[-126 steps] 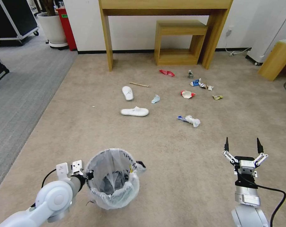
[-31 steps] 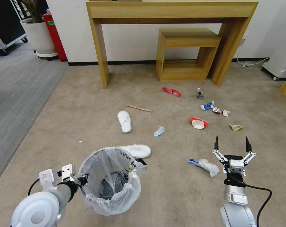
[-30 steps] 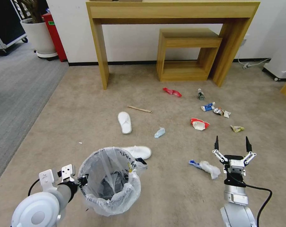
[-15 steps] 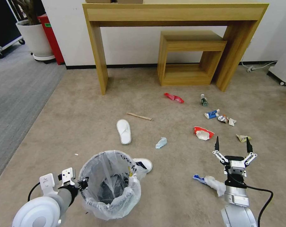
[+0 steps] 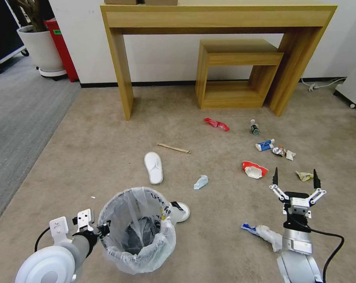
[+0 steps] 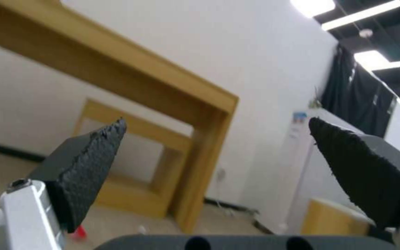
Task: Pick up the trash bin and place the garbage on the floor into it.
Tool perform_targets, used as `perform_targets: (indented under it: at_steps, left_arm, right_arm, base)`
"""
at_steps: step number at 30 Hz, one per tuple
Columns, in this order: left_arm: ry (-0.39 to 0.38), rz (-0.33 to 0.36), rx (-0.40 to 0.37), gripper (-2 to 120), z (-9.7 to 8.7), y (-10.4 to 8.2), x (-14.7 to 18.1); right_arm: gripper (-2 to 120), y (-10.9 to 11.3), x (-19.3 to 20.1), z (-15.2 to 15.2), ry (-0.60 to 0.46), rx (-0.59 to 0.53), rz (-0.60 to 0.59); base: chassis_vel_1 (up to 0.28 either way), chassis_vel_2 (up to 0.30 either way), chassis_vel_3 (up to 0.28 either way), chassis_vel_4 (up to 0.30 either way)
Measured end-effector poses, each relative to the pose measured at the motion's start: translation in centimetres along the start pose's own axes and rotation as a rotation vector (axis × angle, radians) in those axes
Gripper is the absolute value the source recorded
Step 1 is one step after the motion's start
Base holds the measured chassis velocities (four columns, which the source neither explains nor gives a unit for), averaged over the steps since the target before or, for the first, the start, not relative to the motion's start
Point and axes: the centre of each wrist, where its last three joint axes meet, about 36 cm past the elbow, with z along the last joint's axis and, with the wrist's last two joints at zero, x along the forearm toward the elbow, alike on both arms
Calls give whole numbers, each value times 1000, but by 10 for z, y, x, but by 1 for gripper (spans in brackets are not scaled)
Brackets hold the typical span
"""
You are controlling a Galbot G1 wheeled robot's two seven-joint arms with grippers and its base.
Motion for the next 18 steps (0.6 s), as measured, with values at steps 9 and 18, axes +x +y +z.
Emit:
perform_targets:
  at_steps: [9,18]
  left_arm:
    - [106,9,55,0,26,-5,18]
    - [91,29,129,0,13,-8,22]
  right_arm:
    - [100,-56,-32,12,173,178,-77]
    - [100,-119,-68,28,271,266,-410]
  base:
    - [0,0,0,0]
    - [0,0,0,0]
